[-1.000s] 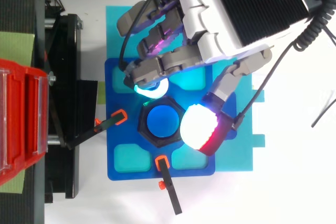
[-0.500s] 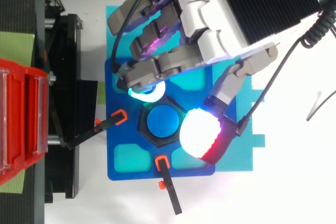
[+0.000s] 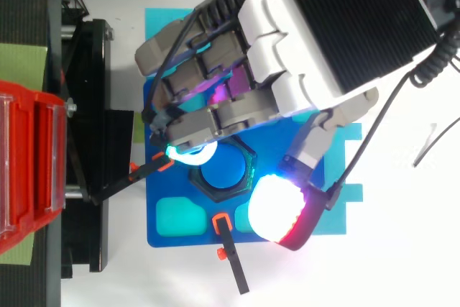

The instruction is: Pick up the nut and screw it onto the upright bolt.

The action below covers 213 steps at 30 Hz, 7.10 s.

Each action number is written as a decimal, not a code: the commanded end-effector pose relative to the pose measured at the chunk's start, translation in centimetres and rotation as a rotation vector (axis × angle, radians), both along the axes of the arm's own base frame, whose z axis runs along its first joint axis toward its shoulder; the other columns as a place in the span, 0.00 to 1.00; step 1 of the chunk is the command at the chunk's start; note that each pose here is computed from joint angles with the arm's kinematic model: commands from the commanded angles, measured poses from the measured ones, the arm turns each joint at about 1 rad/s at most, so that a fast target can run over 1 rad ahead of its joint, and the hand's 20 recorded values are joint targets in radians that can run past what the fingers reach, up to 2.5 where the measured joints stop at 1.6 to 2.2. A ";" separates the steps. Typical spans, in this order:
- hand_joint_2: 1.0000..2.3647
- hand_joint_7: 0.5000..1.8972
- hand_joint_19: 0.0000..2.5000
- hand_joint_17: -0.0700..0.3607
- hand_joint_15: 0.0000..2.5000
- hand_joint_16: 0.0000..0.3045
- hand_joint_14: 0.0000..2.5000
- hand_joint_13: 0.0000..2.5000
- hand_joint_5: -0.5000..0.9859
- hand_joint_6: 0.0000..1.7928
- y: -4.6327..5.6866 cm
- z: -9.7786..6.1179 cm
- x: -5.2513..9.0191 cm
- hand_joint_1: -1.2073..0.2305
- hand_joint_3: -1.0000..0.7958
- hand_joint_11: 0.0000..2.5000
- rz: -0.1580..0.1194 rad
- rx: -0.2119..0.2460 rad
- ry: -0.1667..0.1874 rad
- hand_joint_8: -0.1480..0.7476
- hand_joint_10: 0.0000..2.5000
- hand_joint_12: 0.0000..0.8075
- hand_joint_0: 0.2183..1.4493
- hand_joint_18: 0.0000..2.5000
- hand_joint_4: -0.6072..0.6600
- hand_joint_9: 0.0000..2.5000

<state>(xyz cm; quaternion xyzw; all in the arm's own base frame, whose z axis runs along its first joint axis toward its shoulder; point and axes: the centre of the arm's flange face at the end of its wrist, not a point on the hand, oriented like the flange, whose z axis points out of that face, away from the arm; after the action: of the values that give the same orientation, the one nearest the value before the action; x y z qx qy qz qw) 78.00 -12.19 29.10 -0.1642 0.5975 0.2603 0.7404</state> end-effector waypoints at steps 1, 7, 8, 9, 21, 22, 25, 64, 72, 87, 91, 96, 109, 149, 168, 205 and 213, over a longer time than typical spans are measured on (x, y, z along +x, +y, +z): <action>0.00 0.38 0.04 0.26 0.00 0.06 0.00 0.31 0.30 0.28 0.8 -1.8 -0.2 0.69 0.28 0.05 -0.003 0.006 -0.030 0.39 0.00 0.22 0.23 0.20 0.66 0.49; 0.00 0.16 0.01 0.29 0.00 0.08 0.00 0.25 0.27 0.28 0.9 -2.5 -0.2 0.70 0.28 0.00 0.003 0.018 -0.051 0.39 0.00 0.24 0.22 0.13 0.63 0.39; 0.00 0.14 0.01 0.29 0.00 0.08 0.00 0.25 0.27 0.28 0.9 -2.5 -0.2 0.70 0.28 0.00 0.001 0.017 -0.051 0.38 0.00 0.24 0.22 0.12 0.63 0.38; 0.00 0.11 0.00 0.29 0.00 0.08 0.00 0.24 0.26 0.28 1.0 -2.5 -0.3 0.70 0.28 0.00 0.002 0.018 -0.049 0.38 0.00 0.24 0.22 0.11 0.63 0.38; 0.00 0.10 0.00 0.31 0.00 0.09 0.00 0.19 0.28 0.28 0.8 -4.2 -0.1 0.74 0.28 0.00 0.000 0.017 -0.035 0.36 0.00 0.26 0.21 0.04 0.64 0.31; 0.00 0.13 0.00 0.31 0.00 0.09 0.00 0.19 0.28 0.28 0.7 -4.2 -0.2 0.74 0.28 0.00 -0.001 0.017 -0.025 0.37 0.00 0.27 0.21 0.04 0.65 0.31; 0.00 0.17 0.00 0.31 0.00 0.09 0.00 0.20 0.29 0.28 0.6 -4.7 -0.4 0.74 0.28 0.00 -0.002 0.018 0.002 0.37 0.00 0.27 0.21 0.04 0.65 0.31; 0.00 0.57 0.00 0.20 0.00 0.03 0.00 0.39 0.39 0.32 -2.3 -4.5 -1.1 0.72 0.28 0.00 0.001 0.004 -0.003 0.41 0.00 0.15 0.25 0.23 0.56 0.58; 0.00 0.56 0.02 0.19 0.00 0.02 0.00 0.41 0.39 0.32 -2.7 -4.2 -1.2 0.71 0.28 0.02 0.008 0.000 -0.009 0.39 0.00 0.14 0.25 0.26 0.56 0.62; 0.00 0.55 0.04 0.19 0.00 0.02 0.00 0.44 0.39 0.33 -3.4 -3.7 -1.1 0.70 0.28 0.06 0.010 -0.006 -0.024 0.38 0.00 0.13 0.25 0.28 0.55 0.67; 0.00 0.62 0.04 0.21 0.00 0.03 0.00 0.43 0.39 0.30 -3.6 -2.8 -0.9 0.71 0.28 0.07 0.016 -0.009 -0.035 0.40 0.00 0.15 0.25 0.28 0.56 0.65; 0.00 0.59 0.05 0.24 0.00 0.05 0.00 0.40 0.37 0.28 -3.7 -1.2 -0.5 0.71 0.28 0.06 0.032 -0.017 -0.042 0.40 0.00 0.18 0.24 0.25 0.61 0.61; 0.00 0.35 0.05 0.28 0.00 0.07 0.00 0.34 0.31 0.28 -3.1 0.2 0.1 0.72 0.28 0.04 0.050 -0.014 -0.076 0.40 0.00 0.23 0.23 0.21 0.68 0.51; 0.00 0.18 0.01 0.31 0.00 0.09 0.00 0.24 0.28 0.28 -0.7 -3.1 -0.1 0.73 0.28 0.00 0.036 0.030 -0.031 0.41 0.00 0.28 0.22 0.12 0.64 0.38; 0.00 0.28 0.00 0.29 0.00 0.08 0.00 0.28 0.30 0.28 -1.0 -4.6 -0.7 0.73 0.28 0.00 0.025 0.034 -0.022 0.43 0.00 0.27 0.22 0.13 0.68 0.41; 0.00 0.43 0.06 0.21 0.00 0.03 0.00 0.43 0.37 0.39 -3.6 -3.8 -1.1 0.70 0.28 0.03 0.024 0.020 -0.036 0.41 0.00 0.15 0.24 0.31 0.53 0.63; 0.00 0.54 0.05 0.22 0.00 0.04 0.00 0.42 0.37 0.34 -3.9 -2.8 -0.8 0.71 0.28 0.05 0.030 0.017 -0.047 0.43 0.00 0.17 0.23 0.29 0.57 0.62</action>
<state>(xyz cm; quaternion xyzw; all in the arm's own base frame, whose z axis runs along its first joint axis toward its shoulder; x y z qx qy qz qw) 76.96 -16.04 25.76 -0.1702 0.5786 0.2719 0.7498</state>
